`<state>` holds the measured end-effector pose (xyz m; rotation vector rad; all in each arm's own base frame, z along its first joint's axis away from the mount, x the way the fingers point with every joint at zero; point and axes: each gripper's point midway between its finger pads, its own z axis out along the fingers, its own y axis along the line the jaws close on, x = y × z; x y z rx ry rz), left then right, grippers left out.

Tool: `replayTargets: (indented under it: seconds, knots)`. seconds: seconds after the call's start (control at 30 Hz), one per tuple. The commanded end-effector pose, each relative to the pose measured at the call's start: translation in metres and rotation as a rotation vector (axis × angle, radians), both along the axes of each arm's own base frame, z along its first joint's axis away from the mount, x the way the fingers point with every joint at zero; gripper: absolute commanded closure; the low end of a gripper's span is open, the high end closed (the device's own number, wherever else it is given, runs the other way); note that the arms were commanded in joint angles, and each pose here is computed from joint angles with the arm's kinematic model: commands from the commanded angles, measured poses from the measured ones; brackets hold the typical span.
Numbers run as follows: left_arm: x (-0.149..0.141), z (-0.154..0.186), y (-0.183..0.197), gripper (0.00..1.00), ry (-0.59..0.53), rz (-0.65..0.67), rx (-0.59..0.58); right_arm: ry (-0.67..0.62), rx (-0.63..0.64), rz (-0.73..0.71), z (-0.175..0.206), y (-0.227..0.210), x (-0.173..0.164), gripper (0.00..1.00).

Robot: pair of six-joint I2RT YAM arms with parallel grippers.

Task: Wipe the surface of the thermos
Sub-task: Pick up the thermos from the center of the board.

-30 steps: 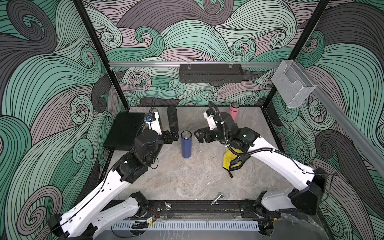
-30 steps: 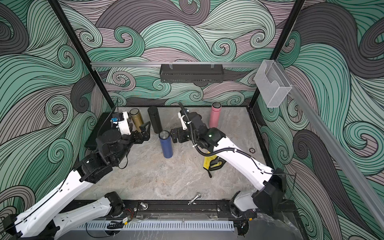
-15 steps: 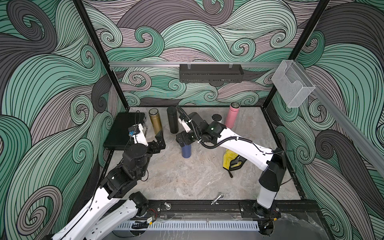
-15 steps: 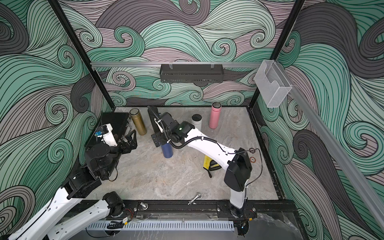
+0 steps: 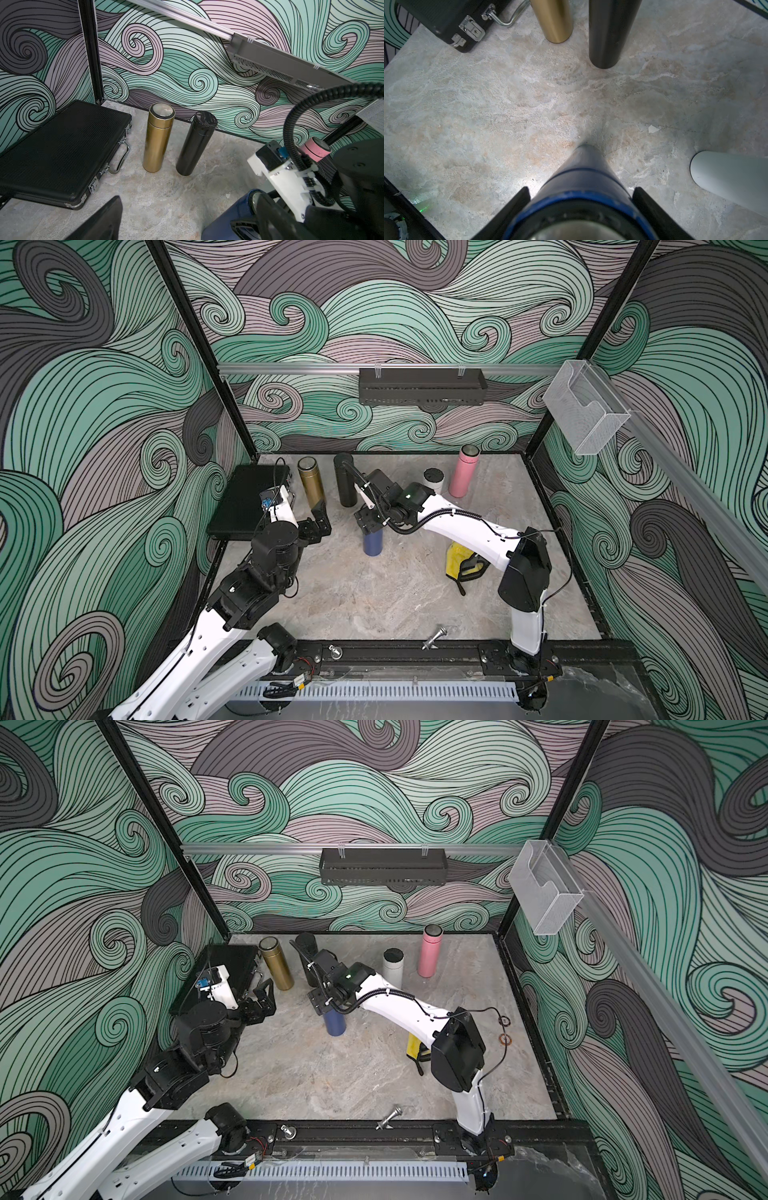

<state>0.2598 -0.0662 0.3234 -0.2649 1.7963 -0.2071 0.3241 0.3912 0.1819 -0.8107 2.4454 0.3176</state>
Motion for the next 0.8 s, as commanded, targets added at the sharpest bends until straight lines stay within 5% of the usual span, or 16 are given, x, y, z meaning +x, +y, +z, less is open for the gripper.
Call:
replayTargets:
  seconds: [0.0,0.13,0.23,0.77]
  knots:
    - [0.003,-0.002,0.001,0.02,0.009,-0.005,0.0,-0.015,-0.004,-0.014,0.007,-0.005,0.009,0.31]
    - [0.006,-0.005,0.002,0.02,0.016,-0.002,-0.01,-0.015,0.009,-0.013,0.01,-0.006,0.013,0.62]
    - [0.008,-0.006,0.003,0.02,0.017,0.001,-0.016,-0.027,0.017,-0.023,0.015,-0.008,0.021,1.0]
    - [0.02,-0.011,-0.003,0.01,0.051,-0.023,-0.02,-0.177,0.073,-0.112,0.055,-0.012,0.144,1.0]
